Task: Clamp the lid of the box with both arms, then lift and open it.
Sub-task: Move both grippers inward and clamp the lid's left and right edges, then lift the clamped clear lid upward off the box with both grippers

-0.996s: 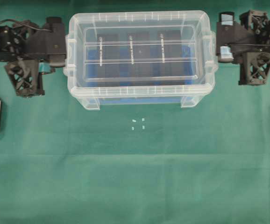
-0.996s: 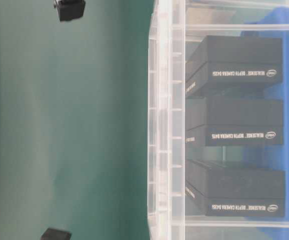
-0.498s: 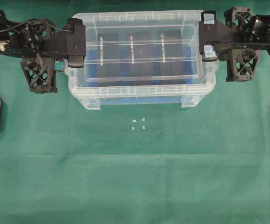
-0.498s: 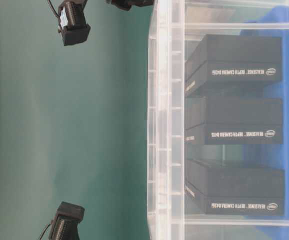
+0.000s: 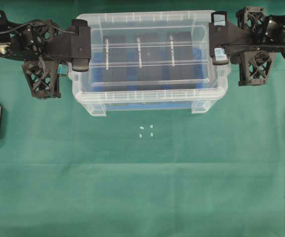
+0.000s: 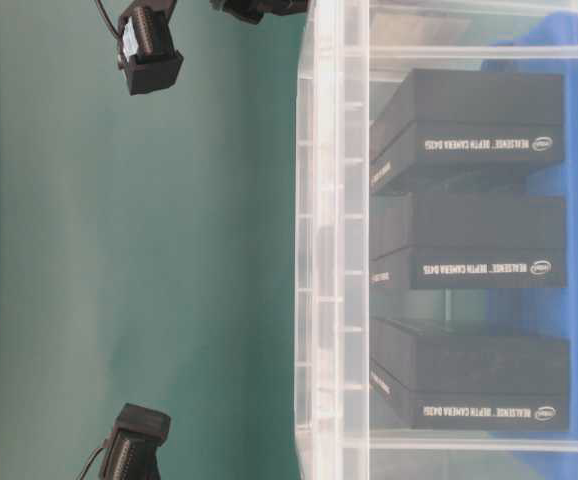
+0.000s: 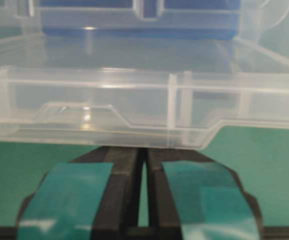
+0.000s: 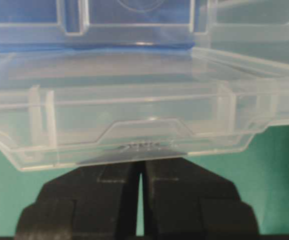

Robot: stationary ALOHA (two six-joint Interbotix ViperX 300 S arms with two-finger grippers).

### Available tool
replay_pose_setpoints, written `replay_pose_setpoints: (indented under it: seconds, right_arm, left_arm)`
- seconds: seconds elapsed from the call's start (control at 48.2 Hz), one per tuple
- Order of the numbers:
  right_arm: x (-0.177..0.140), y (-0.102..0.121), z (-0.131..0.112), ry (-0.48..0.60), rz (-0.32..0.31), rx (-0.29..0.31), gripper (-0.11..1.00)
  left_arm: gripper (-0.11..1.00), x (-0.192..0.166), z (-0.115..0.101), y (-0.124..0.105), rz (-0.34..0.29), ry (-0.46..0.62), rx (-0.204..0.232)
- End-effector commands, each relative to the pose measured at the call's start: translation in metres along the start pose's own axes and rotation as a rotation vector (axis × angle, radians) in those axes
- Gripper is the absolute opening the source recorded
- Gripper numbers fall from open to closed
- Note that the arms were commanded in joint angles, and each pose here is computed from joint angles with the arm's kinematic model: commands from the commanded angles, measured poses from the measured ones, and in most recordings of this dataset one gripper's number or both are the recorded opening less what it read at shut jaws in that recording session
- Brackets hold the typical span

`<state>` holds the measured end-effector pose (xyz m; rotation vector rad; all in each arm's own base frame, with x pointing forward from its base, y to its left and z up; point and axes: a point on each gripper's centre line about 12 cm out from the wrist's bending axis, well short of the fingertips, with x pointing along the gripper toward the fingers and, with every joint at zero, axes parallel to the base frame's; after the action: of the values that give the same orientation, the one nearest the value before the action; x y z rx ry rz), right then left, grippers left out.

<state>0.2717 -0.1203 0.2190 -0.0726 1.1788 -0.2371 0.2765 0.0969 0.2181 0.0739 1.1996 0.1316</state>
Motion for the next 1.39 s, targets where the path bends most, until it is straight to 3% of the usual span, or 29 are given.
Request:
replay_pose_setpoints:
  seconds: [0.0, 0.415, 1.12, 1.369]
  right_arm:
    - [-0.013, 0.000, 0.018, -0.083, -0.008, 0.004, 0.00]
    - [-0.035, 0.002, 0.021, -0.142, -0.017, 0.001, 0.00]
    - [-0.071, 0.000, 0.032, -0.145, -0.018, 0.000, 0.00]
    - [-0.073, 0.001, 0.033, -0.144, -0.017, -0.004, 0.00]
  left_arm:
    - [0.01, -0.007, 0.012, 0.003, 0.013, -0.057, -0.011]
    - [0.01, -0.032, 0.014, 0.002, 0.022, -0.104, -0.016]
    - [0.01, -0.067, 0.030, 0.002, 0.014, -0.095, -0.007]
    - [0.01, -0.073, 0.028, 0.000, 0.012, -0.107, -0.027]
